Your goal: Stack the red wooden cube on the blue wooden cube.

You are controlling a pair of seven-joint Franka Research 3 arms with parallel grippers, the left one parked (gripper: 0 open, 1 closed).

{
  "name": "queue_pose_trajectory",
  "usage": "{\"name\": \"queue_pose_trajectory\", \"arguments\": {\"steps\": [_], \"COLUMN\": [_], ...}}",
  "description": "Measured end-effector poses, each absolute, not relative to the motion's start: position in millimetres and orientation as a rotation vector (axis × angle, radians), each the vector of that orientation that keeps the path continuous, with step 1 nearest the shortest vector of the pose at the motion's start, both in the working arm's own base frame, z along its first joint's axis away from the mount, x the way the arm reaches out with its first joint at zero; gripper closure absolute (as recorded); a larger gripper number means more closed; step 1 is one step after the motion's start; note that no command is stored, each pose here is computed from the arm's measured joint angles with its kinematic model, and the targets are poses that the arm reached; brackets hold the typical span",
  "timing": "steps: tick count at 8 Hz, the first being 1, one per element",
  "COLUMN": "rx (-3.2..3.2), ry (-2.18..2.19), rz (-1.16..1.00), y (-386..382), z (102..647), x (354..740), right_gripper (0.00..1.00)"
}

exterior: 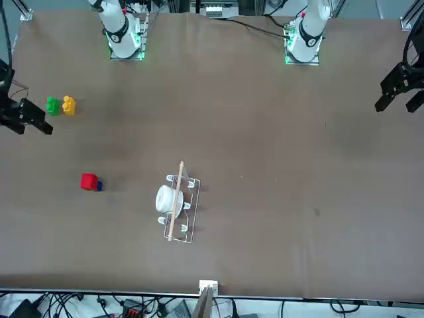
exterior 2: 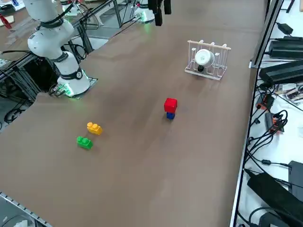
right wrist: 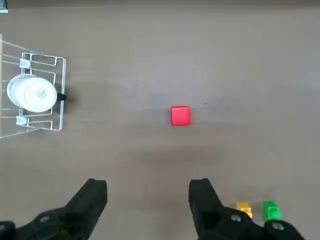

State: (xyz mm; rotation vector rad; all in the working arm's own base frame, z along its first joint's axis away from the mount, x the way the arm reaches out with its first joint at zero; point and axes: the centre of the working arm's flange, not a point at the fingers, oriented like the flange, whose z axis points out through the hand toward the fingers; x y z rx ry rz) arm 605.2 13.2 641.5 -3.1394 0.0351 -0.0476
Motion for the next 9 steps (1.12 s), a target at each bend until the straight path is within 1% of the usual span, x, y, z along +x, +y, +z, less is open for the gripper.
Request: {"name": "queue_pose_trajectory", "arguments": {"steps": [5, 9], "rx": [-3.158, -3.157], "ry": [0.08, 0.155], "rz": [0.034, 0.05], "y": [16.4, 17.2], "z": [632.7, 601.2], "x": [580.1, 582.1], "right_gripper": [0.0, 0.0]}}
